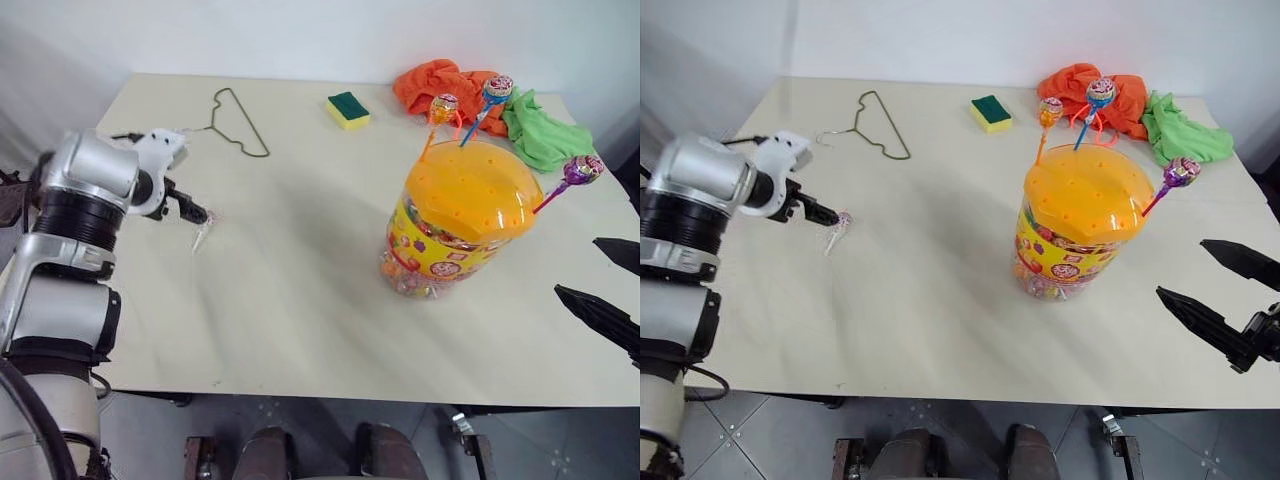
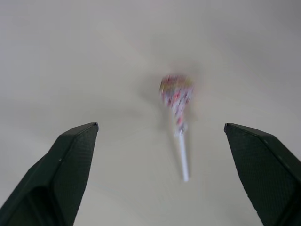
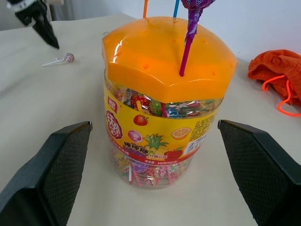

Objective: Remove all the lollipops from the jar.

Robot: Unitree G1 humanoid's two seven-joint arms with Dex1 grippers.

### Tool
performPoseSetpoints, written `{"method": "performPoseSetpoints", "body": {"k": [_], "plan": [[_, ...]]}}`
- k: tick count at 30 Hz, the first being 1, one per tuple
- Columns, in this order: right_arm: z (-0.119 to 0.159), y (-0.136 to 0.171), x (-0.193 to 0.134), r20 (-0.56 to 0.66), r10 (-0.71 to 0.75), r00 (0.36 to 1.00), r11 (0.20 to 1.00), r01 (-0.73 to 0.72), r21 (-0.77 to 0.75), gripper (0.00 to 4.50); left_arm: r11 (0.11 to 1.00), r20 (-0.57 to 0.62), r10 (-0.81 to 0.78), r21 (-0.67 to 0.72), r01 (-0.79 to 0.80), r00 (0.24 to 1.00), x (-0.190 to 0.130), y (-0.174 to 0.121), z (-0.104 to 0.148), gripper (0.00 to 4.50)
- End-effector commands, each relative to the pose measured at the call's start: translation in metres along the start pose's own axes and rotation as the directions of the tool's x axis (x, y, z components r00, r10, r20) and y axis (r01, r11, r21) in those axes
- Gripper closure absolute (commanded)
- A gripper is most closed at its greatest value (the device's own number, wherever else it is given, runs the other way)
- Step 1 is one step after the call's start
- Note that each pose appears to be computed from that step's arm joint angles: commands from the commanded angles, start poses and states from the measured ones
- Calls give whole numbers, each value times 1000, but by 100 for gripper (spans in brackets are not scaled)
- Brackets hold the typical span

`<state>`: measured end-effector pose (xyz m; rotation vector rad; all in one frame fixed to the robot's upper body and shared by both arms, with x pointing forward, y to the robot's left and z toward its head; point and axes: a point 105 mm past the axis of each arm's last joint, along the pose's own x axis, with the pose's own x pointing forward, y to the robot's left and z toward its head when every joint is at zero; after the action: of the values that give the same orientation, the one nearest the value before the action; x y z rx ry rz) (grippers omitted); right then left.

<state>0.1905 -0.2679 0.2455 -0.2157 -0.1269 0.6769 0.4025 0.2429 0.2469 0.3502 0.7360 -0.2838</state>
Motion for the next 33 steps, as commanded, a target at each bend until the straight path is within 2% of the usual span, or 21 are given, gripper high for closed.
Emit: {"method": "performPoseSetpoints", "body": {"k": [1,3,5,7,8,10,12,13,14,15,19,20,26,28,33], "plan": [[9,1,-3,25,-14,1000,999,15,-34,0,994,128,-5,109,-9,992,-18,2,28,1],[9,2,-3,27,-17,999,999,18,-34,0,968,285,-152,234,84,946,-25,-20,59,1],[10,1,-3,31,-21,999,999,22,-35,0,912,409,-323,376,165,854,-32,-50,83,1],[12,2,-3,43,-26,999,999,28,-45,0,821,547,-526,526,222,652,-43,-89,106,1],[13,2,-3,48,-28,998,998,30,-49,0,795,585,-577,563,226,570,-49,-100,112,1],[17,2,-3,65,-36,997,998,40,-54,0,741,607,-663,613,273,439,-55,-122,119,1],[23,4,-6,91,-49,995,997,54,-59,0,600,576,-796,704,381,189,-72,-160,124,1],[24,5,-7,99,-52,994,996,58,-61,0,541,554,-827,735,409,99,-79,-171,123,1],[25,7,-10,104,-57,993,996,63,-61,0,478,517,-855,769,423,26,-84,-181,120,1],[26,8,-11,107,-60,992,996,67,-60,0,443,494,-869,787,428,-8,-86,-186,118,1],[29,19,-19,109,-89,990,993,96,-67,0,259,349,-929,847,464,-119,-79,-217,105,1],[28,21,-21,111,-105,988,991,113,-67,0,251,346,-930,846,471,-126,-76,-224,108,1],[24,28,-28,112,-169,979,983,176,-60,0,278,387,-913,821,498,-128,-65,-245,129,1],[24,31,-30,115,-185,976,979,193,-63,0,323,418,-904,802,502,-86,-57,-248,136,1],[25,35,-34,116,-219,969,971,228,-70,0,348,442,-894,788,507,-72,-52,-254,146,1]]}}
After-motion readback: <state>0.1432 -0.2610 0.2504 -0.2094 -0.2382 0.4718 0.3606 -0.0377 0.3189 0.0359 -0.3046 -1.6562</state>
